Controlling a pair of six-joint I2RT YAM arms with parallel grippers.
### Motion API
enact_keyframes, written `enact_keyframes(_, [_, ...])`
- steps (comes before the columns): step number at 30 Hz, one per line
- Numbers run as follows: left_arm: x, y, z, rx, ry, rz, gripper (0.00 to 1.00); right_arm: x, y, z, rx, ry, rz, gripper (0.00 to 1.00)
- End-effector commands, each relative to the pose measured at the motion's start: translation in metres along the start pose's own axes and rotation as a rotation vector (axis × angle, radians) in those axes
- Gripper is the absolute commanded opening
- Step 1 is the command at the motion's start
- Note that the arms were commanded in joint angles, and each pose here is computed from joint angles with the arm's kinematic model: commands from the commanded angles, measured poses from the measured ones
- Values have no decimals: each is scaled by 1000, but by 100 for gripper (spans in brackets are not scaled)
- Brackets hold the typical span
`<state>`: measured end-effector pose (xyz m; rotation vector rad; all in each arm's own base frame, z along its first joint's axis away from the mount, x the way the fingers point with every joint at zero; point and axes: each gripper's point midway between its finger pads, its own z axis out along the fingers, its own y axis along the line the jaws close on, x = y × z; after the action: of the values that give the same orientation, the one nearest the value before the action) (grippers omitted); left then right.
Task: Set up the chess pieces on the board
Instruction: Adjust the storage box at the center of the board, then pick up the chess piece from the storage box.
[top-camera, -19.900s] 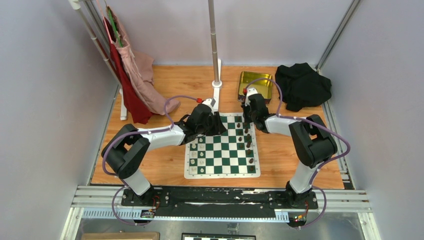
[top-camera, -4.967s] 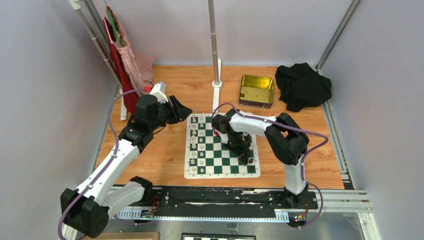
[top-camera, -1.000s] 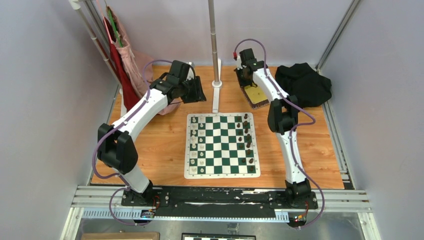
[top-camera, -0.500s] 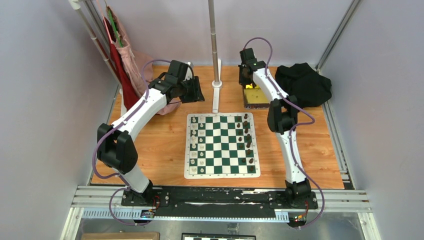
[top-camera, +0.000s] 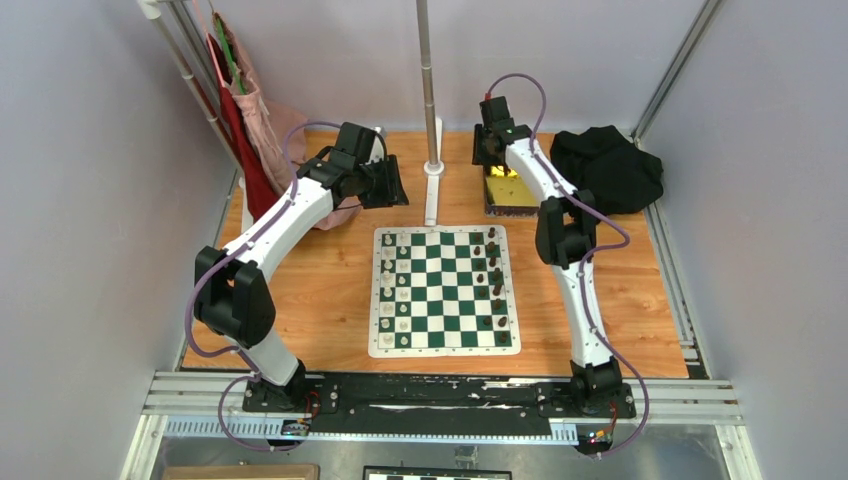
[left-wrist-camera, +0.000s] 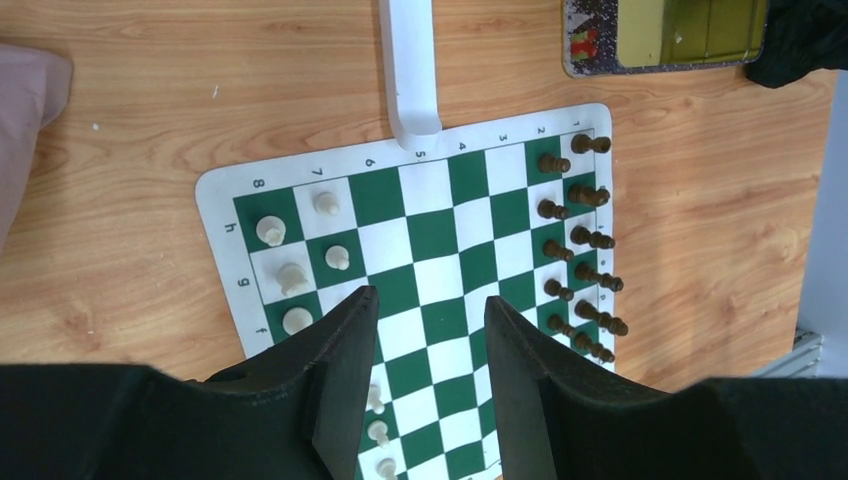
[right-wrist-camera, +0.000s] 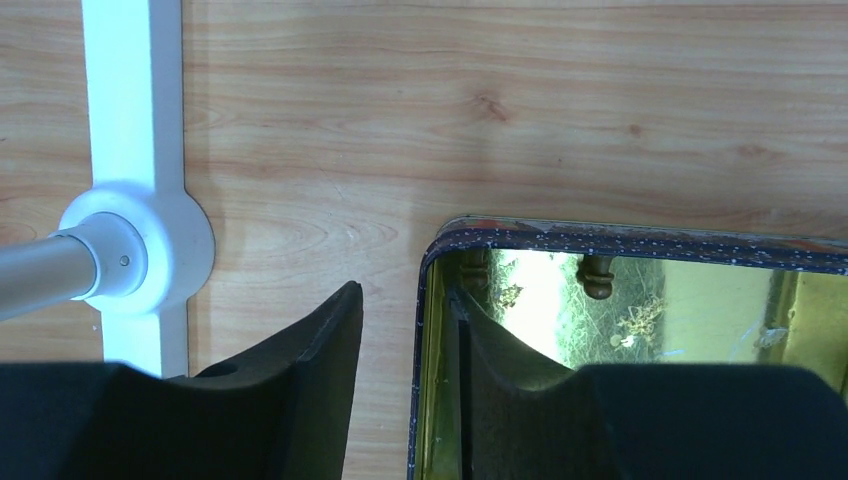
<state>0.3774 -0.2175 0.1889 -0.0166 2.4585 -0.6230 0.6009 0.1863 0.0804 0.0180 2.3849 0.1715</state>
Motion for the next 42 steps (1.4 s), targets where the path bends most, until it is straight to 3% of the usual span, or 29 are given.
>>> enact_keyframes(1, [-8,-8,-5,40,-25,4,49,-47,1,-37,-21,-126,-50,41])
enact_keyframes(10, [-8,-9,-3,47,-24,-2,49,-63,-31,-67,61,-182,-54,39])
enact_keyframes(18, [-9,-9,1,49,-26,-2,49,-29,-72,-52,140,-89,-54,32])
enact_keyframes(42, [-6,-3,20,53,0,-17,49,3,-78,-3,133,12,-110,31])
